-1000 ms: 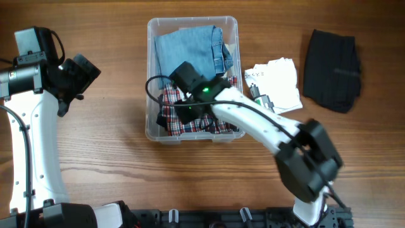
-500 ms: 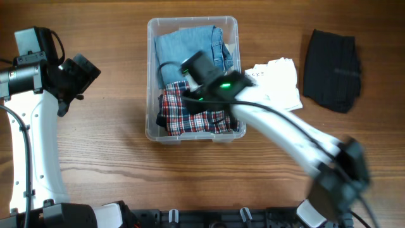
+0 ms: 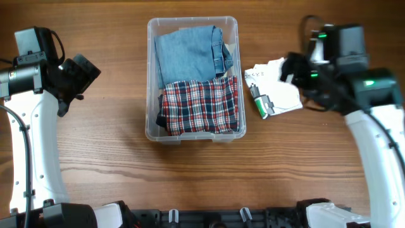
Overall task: Pack container
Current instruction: 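Move the right gripper to the black garment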
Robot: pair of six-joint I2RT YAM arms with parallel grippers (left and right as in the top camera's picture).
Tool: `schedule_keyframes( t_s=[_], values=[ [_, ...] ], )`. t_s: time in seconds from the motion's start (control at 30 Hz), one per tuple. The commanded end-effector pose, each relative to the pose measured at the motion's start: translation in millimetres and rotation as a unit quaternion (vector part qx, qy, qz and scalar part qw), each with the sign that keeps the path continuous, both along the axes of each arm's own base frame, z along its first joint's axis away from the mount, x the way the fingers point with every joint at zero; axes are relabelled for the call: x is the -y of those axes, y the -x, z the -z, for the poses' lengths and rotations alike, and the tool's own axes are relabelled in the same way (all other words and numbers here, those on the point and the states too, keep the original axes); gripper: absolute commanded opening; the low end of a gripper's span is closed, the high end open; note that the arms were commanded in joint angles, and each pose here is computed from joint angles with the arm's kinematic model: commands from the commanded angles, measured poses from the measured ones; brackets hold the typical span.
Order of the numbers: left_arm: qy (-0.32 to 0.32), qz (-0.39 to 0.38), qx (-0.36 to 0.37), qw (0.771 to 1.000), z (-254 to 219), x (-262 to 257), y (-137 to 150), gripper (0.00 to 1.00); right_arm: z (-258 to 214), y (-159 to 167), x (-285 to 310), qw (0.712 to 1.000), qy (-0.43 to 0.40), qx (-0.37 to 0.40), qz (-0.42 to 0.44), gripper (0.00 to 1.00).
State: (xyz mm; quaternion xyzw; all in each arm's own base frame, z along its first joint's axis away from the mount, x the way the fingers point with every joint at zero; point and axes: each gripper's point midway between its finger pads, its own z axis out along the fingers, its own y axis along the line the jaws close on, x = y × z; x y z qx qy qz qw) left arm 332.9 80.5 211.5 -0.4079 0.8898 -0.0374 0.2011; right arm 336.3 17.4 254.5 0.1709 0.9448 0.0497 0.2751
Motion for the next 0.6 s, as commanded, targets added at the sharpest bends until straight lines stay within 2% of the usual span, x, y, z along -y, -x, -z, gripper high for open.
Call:
schedule_keyframes(
  t_s=[0.0,0.1,0.3,0.57],
  values=[
    [0.0,-0.002,0.006,1.0,-4,-1,-1,1.0,10,6,59,0.993,-0.003,-0.015,0.114,1.0],
    [0.0,-0.002,0.006,1.0,-4,-1,-1,1.0,18,8,88,0.989,0.002,-0.029,0.146,1.0],
    [0.0,-0.002,0.006,1.0,-4,-1,-1,1.0,32,9,121,0.989,0.026,-0.053,0.139,1.0],
    [0.0,-0.002,0.006,1.0,-4,-1,-1,1.0,62,-21,137,0.995,0.0,-0.057,0.088,1.0]
  ],
)
